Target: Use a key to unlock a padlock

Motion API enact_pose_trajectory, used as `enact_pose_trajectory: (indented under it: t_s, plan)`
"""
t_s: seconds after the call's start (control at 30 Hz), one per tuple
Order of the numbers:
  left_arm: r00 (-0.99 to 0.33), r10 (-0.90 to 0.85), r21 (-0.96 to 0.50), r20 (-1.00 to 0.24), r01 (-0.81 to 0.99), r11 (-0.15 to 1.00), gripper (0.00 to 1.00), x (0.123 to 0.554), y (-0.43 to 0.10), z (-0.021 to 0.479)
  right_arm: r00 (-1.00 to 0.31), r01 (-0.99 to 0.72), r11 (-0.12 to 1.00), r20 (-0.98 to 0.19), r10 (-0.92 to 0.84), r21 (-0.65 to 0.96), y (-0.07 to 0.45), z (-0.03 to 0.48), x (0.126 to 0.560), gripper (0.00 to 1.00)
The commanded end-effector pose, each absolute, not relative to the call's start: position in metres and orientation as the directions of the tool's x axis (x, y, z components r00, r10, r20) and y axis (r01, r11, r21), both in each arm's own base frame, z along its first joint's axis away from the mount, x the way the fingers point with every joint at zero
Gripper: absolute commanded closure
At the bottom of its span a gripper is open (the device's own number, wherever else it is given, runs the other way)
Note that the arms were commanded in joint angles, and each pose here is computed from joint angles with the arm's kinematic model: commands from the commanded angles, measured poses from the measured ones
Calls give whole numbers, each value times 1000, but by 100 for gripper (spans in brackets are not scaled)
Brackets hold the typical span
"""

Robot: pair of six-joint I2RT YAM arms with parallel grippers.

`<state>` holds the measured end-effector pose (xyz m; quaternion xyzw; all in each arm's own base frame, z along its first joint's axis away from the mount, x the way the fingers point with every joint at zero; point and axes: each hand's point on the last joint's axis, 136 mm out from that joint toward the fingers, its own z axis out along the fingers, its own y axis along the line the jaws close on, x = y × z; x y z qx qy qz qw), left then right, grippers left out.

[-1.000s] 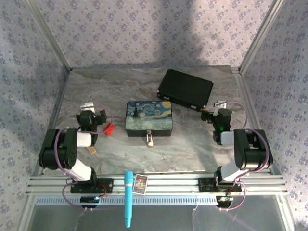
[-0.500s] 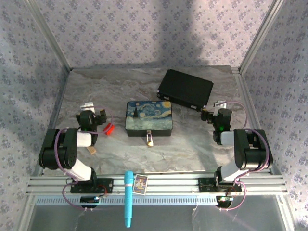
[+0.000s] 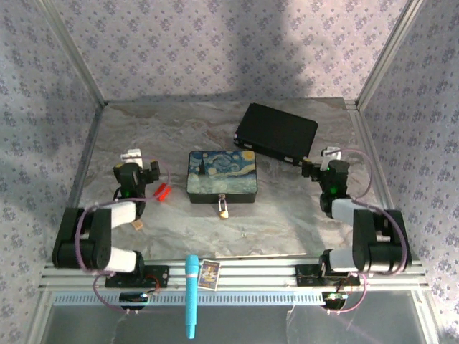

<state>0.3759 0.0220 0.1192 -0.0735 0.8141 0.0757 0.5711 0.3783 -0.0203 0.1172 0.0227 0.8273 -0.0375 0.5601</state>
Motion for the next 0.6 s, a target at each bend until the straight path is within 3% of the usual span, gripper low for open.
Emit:
enact_pose_trajectory:
  t_s: [0.0, 0.1, 0.17, 0.23, 0.4, 0.57]
  plan:
    - [-317, -89, -5, -944, -259, 966, 0, 368, 27, 150, -373, 115, 993, -926, 56, 14, -21, 149, 370, 1]
    - [-287, -300, -209, -910, -308, 928, 0, 356, 24, 169, -390, 132, 980, -901, 189, 149, -14, 179, 357, 1]
    - [-277, -474, -363, -836, -368, 856, 0, 344, 22, 174, -417, 196, 949, -855, 309, 247, -17, 184, 344, 1]
    - [-265, -601, -482, -754, -398, 781, 0, 333, 19, 172, -453, 144, 937, -821, 347, 317, -4, 188, 337, 1]
    - [-393, -715, -648, -579, -311, 695, 0, 316, -23, 167, -624, 14, 913, -710, 326, 407, 49, 174, 317, 1]
    - [-610, -621, -622, -492, -253, 741, 0, 285, -94, 154, -752, -33, 929, -621, 220, 369, 99, 143, 282, 6]
